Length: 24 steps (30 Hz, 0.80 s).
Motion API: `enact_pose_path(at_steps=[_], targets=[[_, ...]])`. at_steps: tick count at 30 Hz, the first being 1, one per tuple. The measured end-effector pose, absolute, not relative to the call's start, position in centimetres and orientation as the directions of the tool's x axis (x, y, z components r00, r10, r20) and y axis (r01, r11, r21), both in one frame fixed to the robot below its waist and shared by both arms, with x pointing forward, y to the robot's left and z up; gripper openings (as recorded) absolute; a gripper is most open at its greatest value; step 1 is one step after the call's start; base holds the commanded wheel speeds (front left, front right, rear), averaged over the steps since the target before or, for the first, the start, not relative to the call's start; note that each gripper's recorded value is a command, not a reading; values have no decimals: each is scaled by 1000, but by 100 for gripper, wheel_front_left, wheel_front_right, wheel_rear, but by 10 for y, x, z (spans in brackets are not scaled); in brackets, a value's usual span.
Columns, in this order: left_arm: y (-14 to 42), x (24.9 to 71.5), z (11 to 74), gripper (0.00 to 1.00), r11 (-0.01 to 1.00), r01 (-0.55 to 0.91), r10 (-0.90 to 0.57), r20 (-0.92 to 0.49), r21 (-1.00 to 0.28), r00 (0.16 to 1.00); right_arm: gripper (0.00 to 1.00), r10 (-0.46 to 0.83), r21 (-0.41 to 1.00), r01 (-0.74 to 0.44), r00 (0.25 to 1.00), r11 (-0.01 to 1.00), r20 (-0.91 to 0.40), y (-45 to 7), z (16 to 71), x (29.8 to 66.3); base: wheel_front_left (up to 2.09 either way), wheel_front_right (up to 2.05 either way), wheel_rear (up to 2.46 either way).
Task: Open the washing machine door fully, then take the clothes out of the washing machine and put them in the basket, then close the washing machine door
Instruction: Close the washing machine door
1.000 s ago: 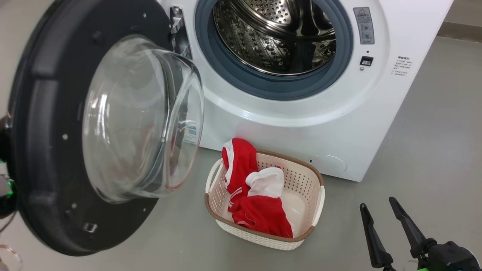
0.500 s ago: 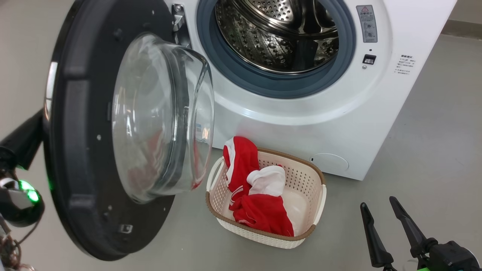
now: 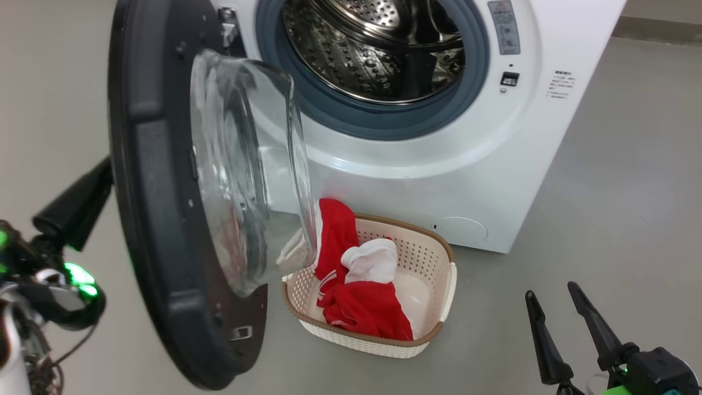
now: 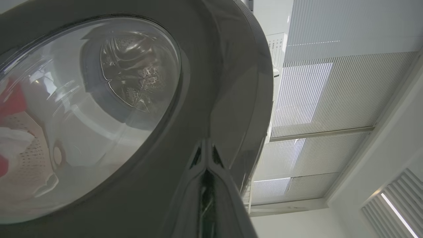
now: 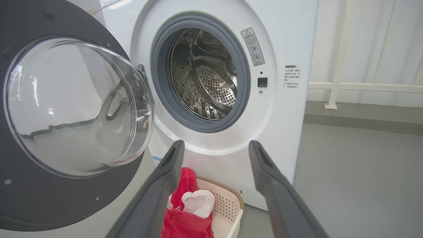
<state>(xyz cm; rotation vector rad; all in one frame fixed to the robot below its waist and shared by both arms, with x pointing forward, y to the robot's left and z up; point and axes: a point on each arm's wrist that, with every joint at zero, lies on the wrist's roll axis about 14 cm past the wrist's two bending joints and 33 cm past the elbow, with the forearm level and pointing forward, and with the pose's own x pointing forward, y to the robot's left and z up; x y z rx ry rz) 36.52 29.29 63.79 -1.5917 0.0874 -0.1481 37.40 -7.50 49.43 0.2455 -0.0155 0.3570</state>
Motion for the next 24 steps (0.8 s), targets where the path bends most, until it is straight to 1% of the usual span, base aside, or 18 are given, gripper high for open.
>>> enact_pose_path(at_steps=[6,15,24], targets=[[263,382,629,0,-44,22,-217,31,-999,976,100,310,235,-314,949,920,57,-86,494,375,0,0,0],[227,405,626,0,-81,53,-286,74,-995,955,100,259,236,-263,965,935,51,-103,491,375,0,0,0],[190,425,623,0,-84,65,-355,90,-994,931,100,203,233,-208,978,950,46,-122,490,373,0,0,0]])
